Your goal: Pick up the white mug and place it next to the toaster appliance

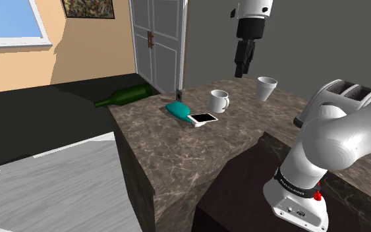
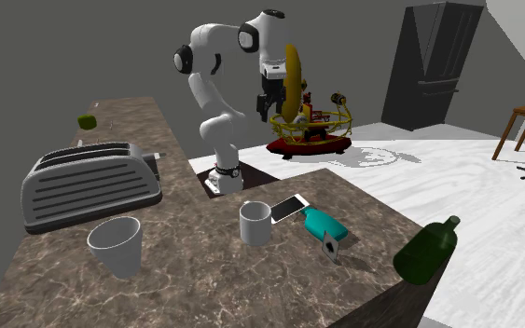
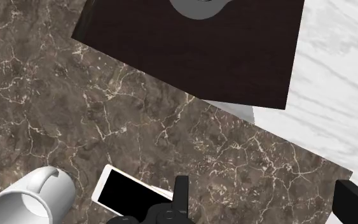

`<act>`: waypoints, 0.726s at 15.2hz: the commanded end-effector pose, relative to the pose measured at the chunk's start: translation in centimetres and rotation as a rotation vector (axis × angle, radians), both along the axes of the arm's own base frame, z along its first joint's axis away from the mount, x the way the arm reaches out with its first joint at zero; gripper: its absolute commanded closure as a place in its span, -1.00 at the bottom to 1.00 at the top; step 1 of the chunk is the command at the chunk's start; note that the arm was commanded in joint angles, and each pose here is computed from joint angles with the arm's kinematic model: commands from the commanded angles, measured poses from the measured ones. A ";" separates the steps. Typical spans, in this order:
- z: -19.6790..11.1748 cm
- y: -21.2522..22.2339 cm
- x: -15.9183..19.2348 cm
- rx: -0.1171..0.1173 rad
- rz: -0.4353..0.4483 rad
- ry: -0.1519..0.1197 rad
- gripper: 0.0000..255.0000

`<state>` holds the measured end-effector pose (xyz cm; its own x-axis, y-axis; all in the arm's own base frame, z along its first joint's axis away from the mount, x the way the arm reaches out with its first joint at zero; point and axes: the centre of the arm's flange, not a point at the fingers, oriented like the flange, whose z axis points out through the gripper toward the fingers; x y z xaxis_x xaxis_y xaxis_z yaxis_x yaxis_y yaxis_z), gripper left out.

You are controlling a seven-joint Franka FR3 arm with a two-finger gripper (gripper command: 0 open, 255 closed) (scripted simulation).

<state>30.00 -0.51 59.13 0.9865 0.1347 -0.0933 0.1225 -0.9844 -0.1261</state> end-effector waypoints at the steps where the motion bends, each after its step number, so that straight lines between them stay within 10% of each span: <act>1: 0.0 0.0 0.0 0.000 0.000 0.000 -1.00; 11: -7.0 -9.2 5.4 -0.031 0.055 -0.008 -1.00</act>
<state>34.85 -8.64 52.94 0.9794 0.1799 -0.0918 0.1708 -0.9804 -0.0985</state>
